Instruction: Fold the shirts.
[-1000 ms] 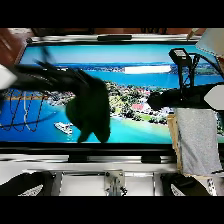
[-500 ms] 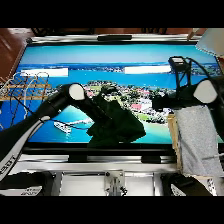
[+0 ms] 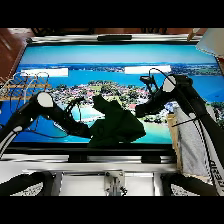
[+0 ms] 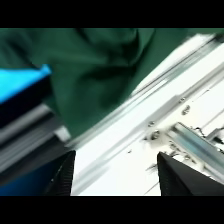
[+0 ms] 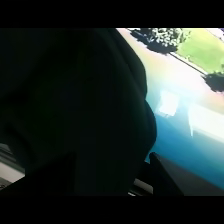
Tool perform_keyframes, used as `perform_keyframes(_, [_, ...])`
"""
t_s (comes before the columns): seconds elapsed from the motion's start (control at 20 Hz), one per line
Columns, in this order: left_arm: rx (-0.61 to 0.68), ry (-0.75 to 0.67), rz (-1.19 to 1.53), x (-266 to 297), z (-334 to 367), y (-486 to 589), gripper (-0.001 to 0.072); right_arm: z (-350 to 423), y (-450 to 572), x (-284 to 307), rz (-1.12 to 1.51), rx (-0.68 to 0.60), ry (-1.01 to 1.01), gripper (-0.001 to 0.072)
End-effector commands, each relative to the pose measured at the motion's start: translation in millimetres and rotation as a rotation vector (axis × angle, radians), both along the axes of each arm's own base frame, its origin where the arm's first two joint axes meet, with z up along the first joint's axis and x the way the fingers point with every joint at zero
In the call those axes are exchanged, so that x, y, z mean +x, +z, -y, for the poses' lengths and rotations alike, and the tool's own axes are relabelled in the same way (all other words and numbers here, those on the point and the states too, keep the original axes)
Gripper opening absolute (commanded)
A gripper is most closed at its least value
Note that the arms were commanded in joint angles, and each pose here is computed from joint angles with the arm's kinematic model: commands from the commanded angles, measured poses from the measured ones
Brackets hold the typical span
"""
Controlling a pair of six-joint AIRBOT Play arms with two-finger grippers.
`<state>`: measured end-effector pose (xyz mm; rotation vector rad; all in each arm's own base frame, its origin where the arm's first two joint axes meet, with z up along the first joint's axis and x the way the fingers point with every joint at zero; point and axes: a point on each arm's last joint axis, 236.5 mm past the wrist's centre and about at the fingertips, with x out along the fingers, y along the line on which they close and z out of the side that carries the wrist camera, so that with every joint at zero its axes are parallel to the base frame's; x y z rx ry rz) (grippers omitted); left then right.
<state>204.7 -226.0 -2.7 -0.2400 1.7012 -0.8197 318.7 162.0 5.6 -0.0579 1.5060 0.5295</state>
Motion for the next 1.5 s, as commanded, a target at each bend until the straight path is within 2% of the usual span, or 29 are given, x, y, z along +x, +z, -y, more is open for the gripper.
perform_keyframes(0.0, [-0.097, 0.148, -0.072, -23.8, 15.5, -28.3, 0.0622, -12.6, -20.7, -4.1, -0.067, 0.040, 0.060, 0.0581])
perform_keyframes(0.25, [-0.064, 0.163, -0.062, -32.2, 14.4, -53.3, 0.0622, -18.2, -40.7, -6.9, -0.128, 0.054, 0.075, 0.0581])
perform_keyframes(0.65, [-0.055, 0.233, 0.029, -6.0, 14.8, -61.3, 0.0617, -61.9, -71.4, -27.2, -0.151, 0.029, 0.222, 0.0579])
perform_keyframes(0.85, [-0.050, 0.215, 0.018, -8.5, 12.5, -64.7, 0.0603, -70.9, -73.4, -32.7, -0.147, 0.023, 0.251, 0.0575])
perform_keyframes(1.05, [-0.106, 0.138, -0.049, -18.2, -9.2, -45.1, 0.0603, -68.4, -72.7, -37.9, -0.172, 0.014, 0.250, 0.0575])
perform_keyframes(1.3, [-0.037, 0.101, -0.056, -28.0, -27.9, -59.9, 0.0603, -68.6, -72.6, -38.0, -0.175, 0.014, 0.239, 0.0575])
perform_keyframes(1.45, [-0.028, 0.151, 0.004, -17.5, -17.0, -72.5, 0.0604, -68.6, -72.6, -38.1, -0.176, 0.014, 0.239, 0.0575])
